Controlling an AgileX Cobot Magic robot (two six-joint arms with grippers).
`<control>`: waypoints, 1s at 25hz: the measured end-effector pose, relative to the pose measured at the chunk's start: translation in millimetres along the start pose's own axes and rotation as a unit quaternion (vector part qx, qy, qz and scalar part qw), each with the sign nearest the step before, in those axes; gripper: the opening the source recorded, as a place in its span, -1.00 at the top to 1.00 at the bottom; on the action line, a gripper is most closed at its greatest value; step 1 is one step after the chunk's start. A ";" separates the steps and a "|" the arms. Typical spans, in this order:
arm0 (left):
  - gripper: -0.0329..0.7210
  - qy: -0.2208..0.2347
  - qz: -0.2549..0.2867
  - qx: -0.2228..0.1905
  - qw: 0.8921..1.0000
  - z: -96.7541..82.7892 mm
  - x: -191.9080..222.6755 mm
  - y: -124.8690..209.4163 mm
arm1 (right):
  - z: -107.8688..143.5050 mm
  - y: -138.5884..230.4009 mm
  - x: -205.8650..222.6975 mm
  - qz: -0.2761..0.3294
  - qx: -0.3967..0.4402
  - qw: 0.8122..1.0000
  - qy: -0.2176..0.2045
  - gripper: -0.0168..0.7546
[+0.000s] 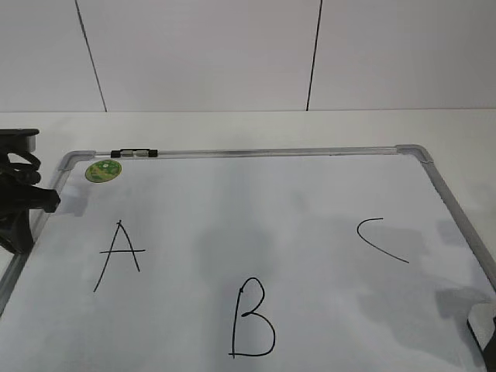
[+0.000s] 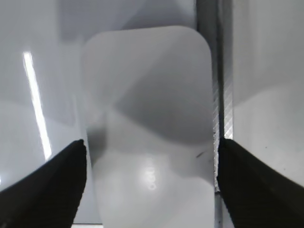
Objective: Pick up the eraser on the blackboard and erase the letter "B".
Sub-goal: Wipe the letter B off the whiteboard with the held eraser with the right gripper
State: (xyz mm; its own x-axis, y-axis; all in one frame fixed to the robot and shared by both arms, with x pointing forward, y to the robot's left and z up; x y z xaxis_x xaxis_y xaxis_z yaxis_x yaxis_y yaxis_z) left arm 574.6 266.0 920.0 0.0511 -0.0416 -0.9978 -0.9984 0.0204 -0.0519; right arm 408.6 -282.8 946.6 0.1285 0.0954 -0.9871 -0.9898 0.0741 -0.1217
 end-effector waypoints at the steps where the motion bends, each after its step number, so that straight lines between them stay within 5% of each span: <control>1: 0.86 0.000 0.000 0.000 1.000 0.0 0.0 0.0 | -0.1 -0.4 1.1 0.002 0.000 1.000 0.000 -0.75; 25: 0.86 0.000 0.000 0.000 1.000 0.0 0.0 0.0 | -1.2 -1.5 11.3 0.034 -0.005 0.999 0.005 -0.47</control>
State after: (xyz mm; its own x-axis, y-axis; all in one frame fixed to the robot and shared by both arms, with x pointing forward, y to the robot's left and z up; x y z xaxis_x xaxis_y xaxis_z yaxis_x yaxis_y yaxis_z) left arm 574.6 266.0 920.0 0.0511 -0.0416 -0.9978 -0.9984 0.0204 -0.0519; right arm 411.4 -283.0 935.5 0.0598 0.0891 -0.9942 -0.9969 0.0571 -0.0548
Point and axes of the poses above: a point on each arm's last joint axis where the gripper is mounted, x pointing out along that axis toward the gripper, z along the wrist's bending axis when the last joint is at zero, y = z × x, the point moved 1 cm from there along x, pointing out along that axis toward the gripper
